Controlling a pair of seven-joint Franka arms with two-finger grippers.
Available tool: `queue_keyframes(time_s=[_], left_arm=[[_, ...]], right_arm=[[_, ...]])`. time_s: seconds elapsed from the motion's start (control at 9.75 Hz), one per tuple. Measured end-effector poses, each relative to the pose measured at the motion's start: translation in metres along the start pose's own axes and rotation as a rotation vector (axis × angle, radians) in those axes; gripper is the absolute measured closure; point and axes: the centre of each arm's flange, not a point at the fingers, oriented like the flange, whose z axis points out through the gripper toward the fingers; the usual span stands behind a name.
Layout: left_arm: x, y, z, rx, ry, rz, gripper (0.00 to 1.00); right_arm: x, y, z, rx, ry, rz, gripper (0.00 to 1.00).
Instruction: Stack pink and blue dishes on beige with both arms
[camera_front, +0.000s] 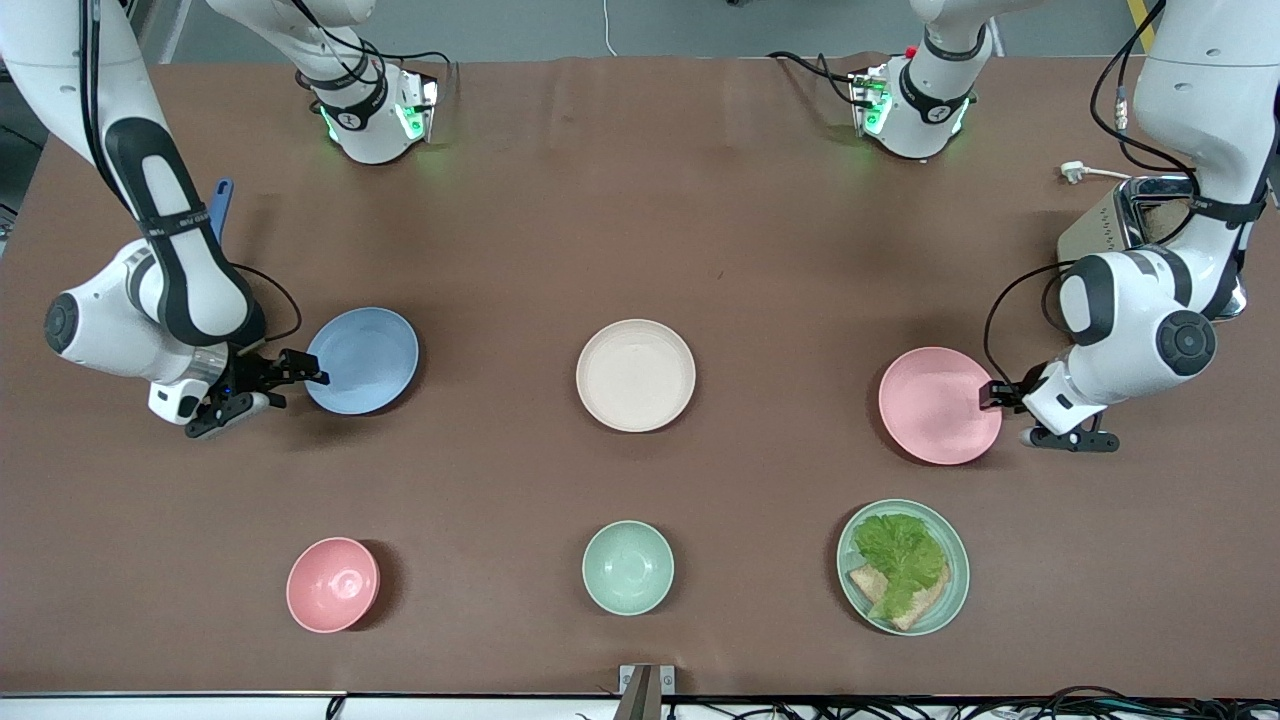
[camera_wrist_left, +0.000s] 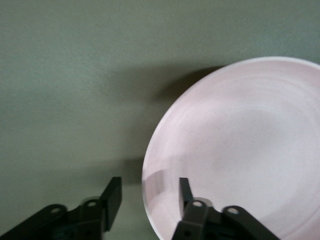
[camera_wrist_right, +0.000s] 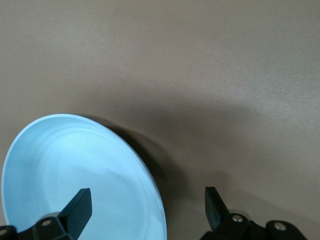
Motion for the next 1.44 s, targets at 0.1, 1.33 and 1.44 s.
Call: queue_keyframes(time_s=[0.1,1.33,1.44], left_arm=[[-0.001,0.000,0.004,-0.002,-0.006,-0.001,0.53],[-0.020,0.346,-0.084,-0.142,-0.074,-0.143,0.95],[-0.031,0.383,-0.080,-0.144,-0.076,-0.161,0.95]], right_arm=[[-0.002,0.001,0.006,0.010,0.001,-0.007,0.04],[0.033,-0.011,-0.103,0.141,-0.126,0.148,0.94],[0.048,-0.021,-0.154,0.129,-0.158,0.185,0.94]])
